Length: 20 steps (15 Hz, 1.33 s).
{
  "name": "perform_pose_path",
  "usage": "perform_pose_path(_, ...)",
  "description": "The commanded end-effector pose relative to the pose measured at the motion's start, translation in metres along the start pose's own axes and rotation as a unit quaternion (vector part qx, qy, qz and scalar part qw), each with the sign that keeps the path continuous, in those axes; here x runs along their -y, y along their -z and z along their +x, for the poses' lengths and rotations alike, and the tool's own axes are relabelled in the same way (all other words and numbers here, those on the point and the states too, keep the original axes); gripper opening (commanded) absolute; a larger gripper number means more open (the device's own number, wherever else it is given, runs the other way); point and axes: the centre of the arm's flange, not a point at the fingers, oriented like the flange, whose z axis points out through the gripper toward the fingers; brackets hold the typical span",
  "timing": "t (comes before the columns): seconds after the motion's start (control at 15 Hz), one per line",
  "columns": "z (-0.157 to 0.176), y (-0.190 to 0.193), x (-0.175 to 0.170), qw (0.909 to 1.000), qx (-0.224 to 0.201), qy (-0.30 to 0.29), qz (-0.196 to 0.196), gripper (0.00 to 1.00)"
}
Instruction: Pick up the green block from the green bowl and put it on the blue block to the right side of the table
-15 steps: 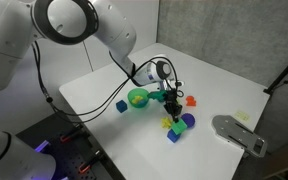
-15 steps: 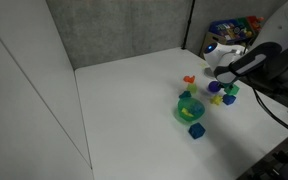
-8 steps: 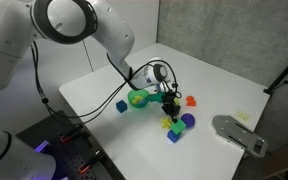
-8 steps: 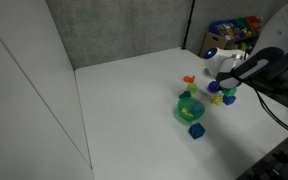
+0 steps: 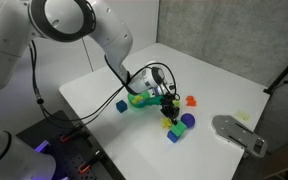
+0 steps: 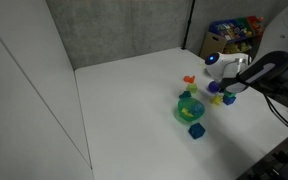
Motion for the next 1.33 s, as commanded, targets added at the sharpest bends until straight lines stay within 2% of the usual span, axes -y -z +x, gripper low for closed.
perform_pose_path(0.0, -0.023, 0.013, -0.01, 0.9999, -0.016, -0.003, 0.0, 0.03)
perform_pose_path(0.2, -0.032, 0.018, -0.01, 0.9998, -0.02, 0.002, 0.001, 0.03)
perform_pose_path(0.73, -0.036, 0.012, -0.006, 0.9991, -0.035, -0.004, -0.026, 0.03)
perform_pose_path(1.27, -0.038, 0.009, 0.006, 0.999, -0.039, -0.01, -0.02, 0.03)
